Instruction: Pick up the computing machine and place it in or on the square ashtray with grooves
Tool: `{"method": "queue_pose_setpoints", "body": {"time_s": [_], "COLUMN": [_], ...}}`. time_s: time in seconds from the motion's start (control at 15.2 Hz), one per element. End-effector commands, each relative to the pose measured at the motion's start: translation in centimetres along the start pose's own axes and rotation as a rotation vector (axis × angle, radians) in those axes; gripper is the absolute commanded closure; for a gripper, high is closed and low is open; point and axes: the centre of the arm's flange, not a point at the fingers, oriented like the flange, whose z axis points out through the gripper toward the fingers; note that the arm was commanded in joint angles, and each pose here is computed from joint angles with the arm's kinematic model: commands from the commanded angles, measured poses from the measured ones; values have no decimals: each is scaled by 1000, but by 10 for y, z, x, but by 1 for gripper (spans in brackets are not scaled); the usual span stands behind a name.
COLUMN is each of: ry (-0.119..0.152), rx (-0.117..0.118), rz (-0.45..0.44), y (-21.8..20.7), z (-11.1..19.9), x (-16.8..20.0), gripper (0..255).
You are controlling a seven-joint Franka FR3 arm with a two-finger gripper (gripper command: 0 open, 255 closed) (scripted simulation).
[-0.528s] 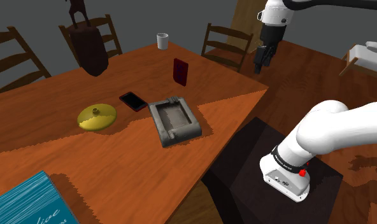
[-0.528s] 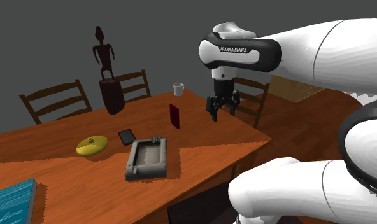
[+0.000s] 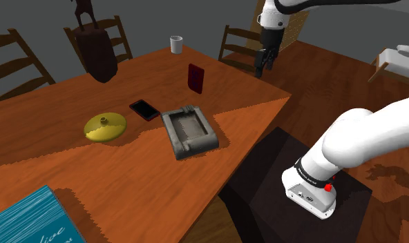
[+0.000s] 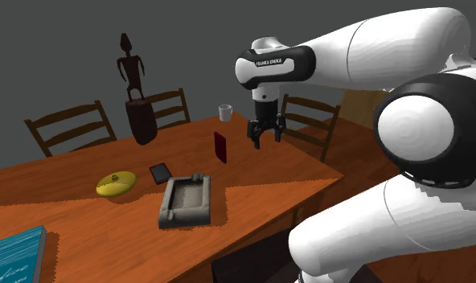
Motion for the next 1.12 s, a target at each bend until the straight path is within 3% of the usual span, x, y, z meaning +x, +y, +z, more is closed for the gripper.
{"method": "queue_pose_setpoints", "body": {"time_s": [0.0,1.06], "ry": [-1,-10], "rx": [-3,-27], "rz": [-9,-80], "y": [-3,-23], "z": [4,35], "x": [27,237], "gripper": [0,0]}}
